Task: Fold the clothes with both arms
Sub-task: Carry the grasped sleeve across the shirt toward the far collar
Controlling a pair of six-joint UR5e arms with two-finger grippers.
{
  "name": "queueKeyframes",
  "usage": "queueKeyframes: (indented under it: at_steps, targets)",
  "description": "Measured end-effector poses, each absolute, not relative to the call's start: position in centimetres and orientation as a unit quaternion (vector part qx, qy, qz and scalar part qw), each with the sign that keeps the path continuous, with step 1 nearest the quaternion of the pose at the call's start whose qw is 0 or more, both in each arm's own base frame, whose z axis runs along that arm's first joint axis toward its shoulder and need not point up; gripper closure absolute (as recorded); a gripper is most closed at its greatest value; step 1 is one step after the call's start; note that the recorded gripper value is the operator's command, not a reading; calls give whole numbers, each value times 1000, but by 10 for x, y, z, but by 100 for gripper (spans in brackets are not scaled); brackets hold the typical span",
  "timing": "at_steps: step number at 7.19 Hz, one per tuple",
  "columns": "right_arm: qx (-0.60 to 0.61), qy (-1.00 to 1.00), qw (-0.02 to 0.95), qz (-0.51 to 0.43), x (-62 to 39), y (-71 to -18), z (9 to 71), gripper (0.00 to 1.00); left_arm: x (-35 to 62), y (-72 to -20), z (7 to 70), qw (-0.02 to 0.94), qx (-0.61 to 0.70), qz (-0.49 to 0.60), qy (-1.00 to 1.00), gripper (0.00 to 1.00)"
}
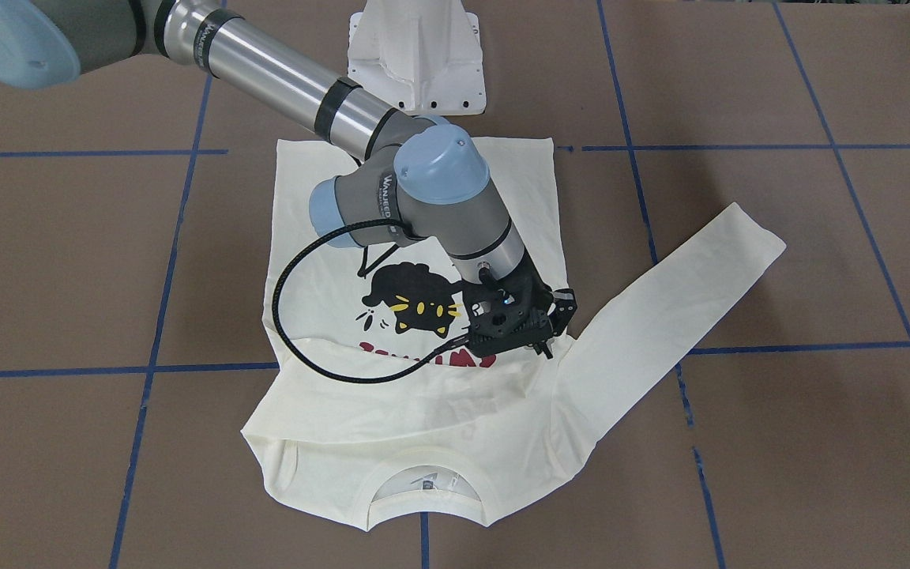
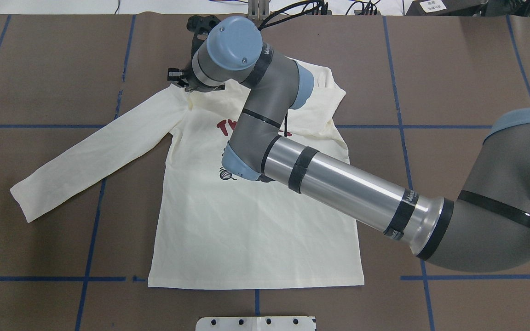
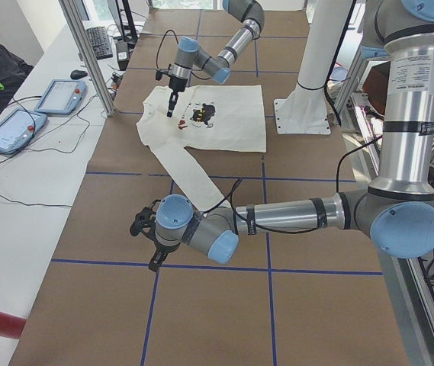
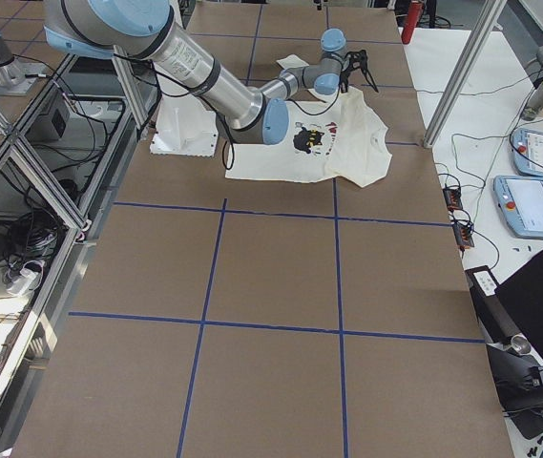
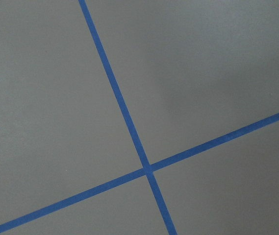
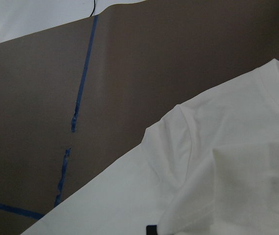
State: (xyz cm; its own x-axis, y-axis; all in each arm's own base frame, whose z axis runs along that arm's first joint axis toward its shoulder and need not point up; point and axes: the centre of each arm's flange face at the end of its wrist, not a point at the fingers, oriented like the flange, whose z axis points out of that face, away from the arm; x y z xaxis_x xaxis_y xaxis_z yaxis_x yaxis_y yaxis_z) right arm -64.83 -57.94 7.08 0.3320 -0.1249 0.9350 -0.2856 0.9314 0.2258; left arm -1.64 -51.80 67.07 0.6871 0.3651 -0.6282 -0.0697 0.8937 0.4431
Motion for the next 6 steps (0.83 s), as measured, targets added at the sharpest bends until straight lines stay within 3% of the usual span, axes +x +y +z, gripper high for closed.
queueKeyframes:
  at_steps: [3, 4, 6]
  targets:
    - [197, -598, 776, 45, -662, -561, 66, 100, -16, -519, 675, 898, 195, 121, 377, 0]
    - [199, -596, 776, 46, -663, -562, 67, 1, -16, -520, 677, 897, 195, 121, 377, 0]
    - [213, -598, 771, 54, -664, -562, 52, 0, -15, -524, 677, 897, 196, 122, 377, 0]
